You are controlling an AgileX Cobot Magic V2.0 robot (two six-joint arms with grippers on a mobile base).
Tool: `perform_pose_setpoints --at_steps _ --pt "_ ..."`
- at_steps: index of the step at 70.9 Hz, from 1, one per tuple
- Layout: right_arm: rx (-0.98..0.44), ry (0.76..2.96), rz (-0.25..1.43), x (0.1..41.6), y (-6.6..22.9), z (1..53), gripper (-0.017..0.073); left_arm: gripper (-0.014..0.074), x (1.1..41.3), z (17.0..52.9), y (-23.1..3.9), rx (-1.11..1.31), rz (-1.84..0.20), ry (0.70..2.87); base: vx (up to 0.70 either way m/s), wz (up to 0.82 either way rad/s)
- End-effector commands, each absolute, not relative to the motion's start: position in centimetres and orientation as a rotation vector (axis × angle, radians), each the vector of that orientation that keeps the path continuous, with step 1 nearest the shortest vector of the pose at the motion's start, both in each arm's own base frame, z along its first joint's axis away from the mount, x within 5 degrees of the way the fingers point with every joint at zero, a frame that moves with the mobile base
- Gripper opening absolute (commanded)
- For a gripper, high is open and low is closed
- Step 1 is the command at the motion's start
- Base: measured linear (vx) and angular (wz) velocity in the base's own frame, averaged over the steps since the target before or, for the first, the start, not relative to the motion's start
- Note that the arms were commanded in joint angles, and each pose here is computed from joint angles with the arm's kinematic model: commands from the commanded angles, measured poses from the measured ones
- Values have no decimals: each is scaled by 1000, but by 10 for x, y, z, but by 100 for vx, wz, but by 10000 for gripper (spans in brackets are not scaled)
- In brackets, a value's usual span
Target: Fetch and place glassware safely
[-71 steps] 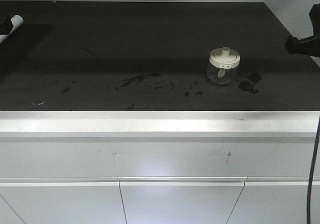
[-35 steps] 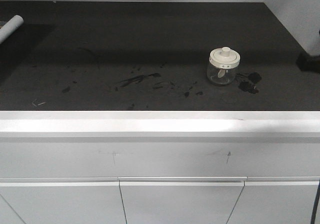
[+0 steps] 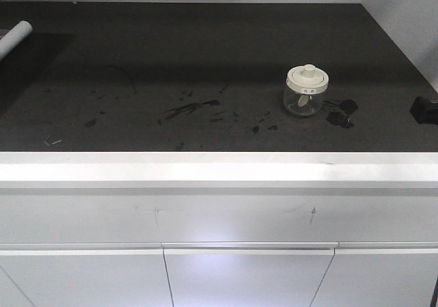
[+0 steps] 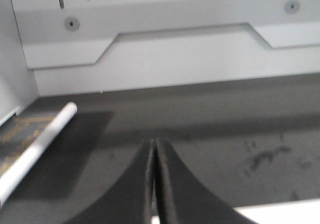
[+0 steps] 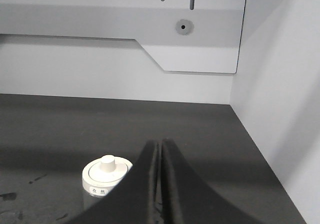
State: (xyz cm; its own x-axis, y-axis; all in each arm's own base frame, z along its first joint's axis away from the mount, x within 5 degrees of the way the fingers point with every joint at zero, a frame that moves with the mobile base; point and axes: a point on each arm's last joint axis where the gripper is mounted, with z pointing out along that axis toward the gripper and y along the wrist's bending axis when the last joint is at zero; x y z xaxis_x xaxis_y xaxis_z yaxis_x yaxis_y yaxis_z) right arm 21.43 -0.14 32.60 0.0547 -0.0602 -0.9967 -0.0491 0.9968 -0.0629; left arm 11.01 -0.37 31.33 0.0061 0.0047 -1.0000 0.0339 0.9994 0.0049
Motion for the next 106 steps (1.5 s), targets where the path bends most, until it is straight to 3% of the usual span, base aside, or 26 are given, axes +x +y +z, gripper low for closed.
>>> perform_pose_setpoints --at_steps 1,23,52,64,86,106 --pt "-97 1408 -2 211 -1 344 -1 -7 96 315 -3 26 -29 1490 0 0" --pt "-97 1408 -2 211 -1 344 -1 -7 59 285 -2 29 -32 1530 0 0" --pt "-123 1376 37 228 5 341 16 -7 56 284 -2 27 -35 1532 0 0" --pt "-220 1415 59 257 23 348 109 -7 56 284 -2 27 -35 1534 0 0" --pt "-279 1464 69 331 34 340 440 -7 56 284 -2 27 -35 1534 0 0" --pt "-292 1417 108 392 40 320 477 -7 56 284 -2 27 -35 1534 0 0"
